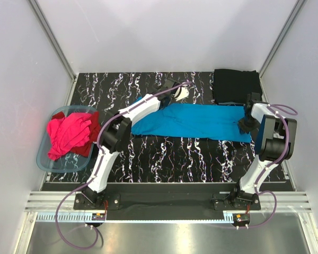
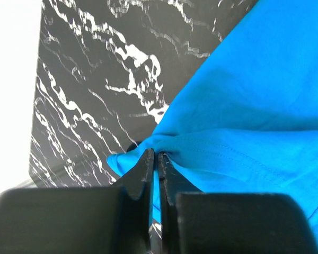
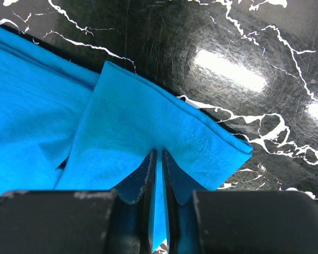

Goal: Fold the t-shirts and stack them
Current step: Fold the tshirt

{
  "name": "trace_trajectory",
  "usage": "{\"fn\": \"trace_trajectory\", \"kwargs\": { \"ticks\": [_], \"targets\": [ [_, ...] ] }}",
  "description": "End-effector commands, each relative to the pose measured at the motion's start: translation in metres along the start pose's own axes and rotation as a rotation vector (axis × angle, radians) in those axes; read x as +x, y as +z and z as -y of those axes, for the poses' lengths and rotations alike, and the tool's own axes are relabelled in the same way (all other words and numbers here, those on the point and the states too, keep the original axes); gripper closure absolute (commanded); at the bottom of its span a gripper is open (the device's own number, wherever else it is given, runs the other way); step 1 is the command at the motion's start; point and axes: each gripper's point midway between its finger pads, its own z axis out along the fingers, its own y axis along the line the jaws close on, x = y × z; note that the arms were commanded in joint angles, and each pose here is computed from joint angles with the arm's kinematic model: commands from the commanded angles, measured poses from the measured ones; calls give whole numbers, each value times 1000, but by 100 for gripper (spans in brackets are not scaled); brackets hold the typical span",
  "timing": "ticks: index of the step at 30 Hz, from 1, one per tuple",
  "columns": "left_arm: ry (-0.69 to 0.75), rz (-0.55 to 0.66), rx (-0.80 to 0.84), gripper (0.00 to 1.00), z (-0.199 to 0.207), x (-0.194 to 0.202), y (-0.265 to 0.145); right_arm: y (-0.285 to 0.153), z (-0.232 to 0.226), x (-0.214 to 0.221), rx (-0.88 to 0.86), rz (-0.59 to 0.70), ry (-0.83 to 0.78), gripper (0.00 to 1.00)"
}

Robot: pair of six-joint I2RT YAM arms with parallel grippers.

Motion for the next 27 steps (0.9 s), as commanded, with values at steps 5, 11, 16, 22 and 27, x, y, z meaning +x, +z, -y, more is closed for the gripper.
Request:
{"fn": "trace_trajectory", "kwargs": {
  "ticks": [5,11,16,22,27],
  "targets": [
    [-81,96,-123,65,-28,-27,-19,15,20,2,85,6,-14,85],
    [-372,123,-205,40,-62,-28,-90,4,16,-6,53,31,-16,86],
    [-618,19,-21,53,-16,9,-112,-14,8,-13,-12,44,-44,86],
    [-771,-186,139,72,48,73,-93,-26,-5,-14,-109,41,-59,86],
    [-803,-301,98,72,61,109,-80,-35,-23,-5,-208,-14,-88,87]
  ]
}}
